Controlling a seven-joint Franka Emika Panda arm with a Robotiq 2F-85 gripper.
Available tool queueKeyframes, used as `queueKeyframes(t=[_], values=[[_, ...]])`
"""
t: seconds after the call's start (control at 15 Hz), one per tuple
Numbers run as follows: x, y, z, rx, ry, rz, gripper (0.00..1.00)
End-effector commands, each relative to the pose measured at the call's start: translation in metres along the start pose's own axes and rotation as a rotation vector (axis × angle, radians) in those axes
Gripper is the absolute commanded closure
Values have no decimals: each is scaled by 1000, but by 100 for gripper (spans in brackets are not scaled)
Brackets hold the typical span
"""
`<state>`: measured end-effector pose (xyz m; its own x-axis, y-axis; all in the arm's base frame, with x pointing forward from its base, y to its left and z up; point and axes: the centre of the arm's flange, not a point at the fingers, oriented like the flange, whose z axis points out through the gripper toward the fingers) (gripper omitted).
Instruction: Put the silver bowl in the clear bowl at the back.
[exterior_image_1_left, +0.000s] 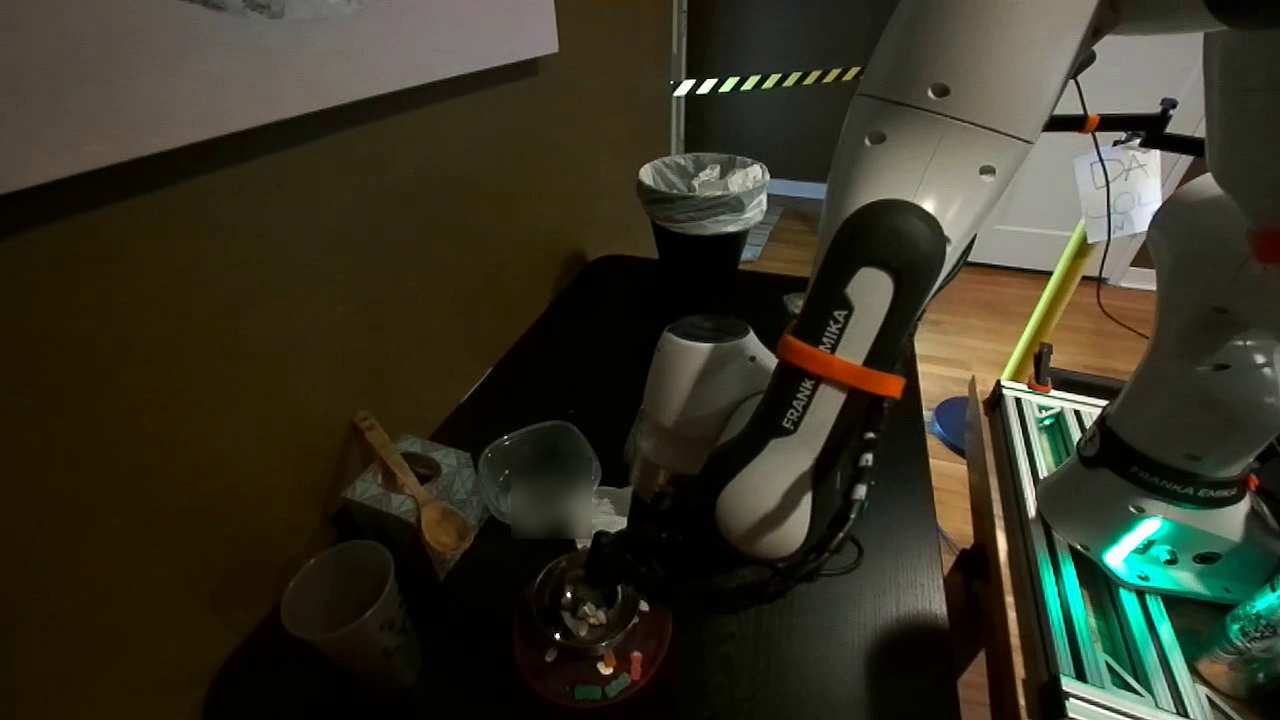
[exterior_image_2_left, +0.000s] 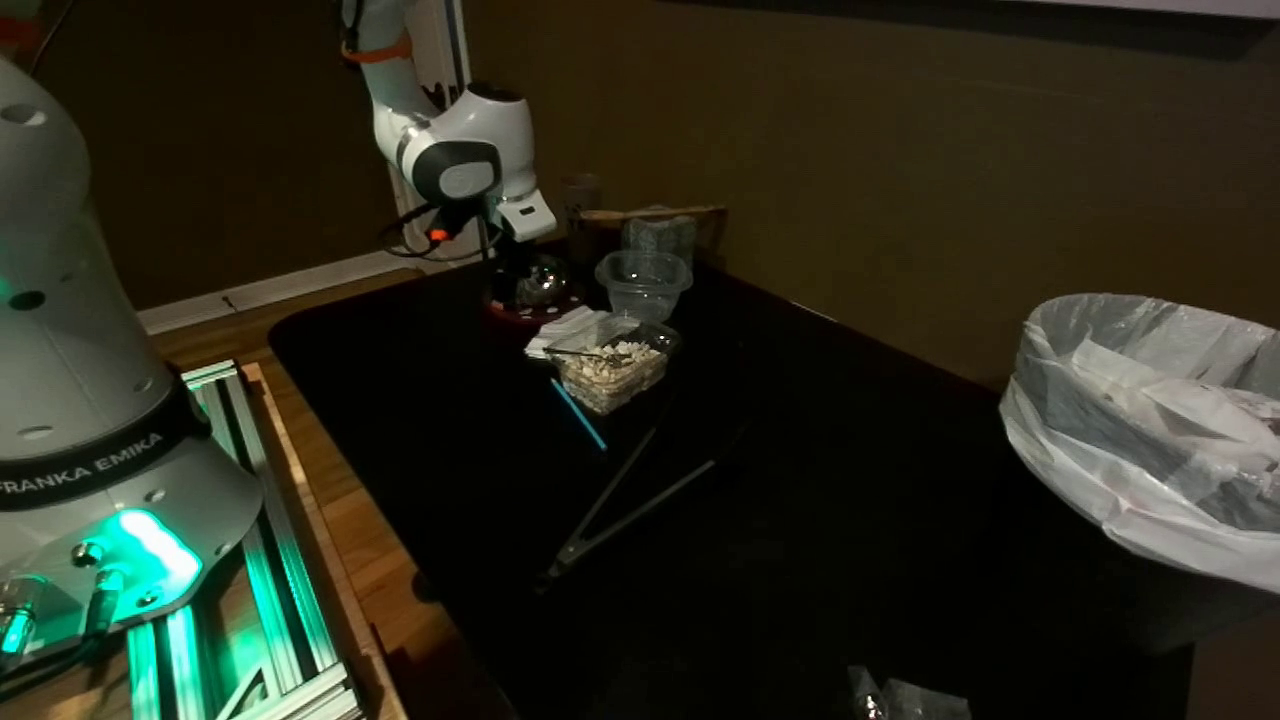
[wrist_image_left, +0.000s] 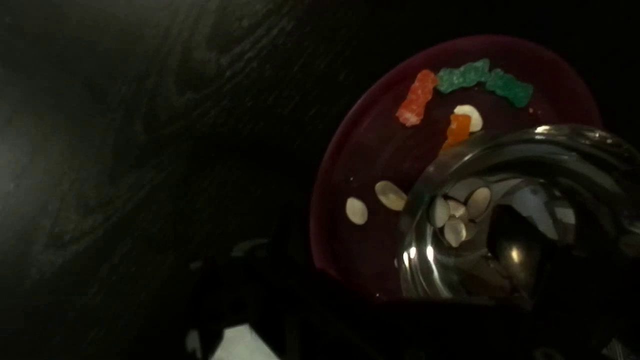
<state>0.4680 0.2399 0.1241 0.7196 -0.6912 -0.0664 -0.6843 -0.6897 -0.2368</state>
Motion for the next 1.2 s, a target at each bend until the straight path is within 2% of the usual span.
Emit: queueKeyframes(t=[0.0, 0.47, 0.6, 0.8, 0.93, 1.13], values=[[-13, -20, 13, 40, -29, 128, 30], [-25, -35, 17, 68, -42, 197, 86], [-25, -35, 18, 68, -41, 208, 99], [-30, -35, 8, 69, -28, 211, 100], [-35, -39, -9, 104, -5, 191, 99], [-28, -51, -28, 162, -2, 235, 99]])
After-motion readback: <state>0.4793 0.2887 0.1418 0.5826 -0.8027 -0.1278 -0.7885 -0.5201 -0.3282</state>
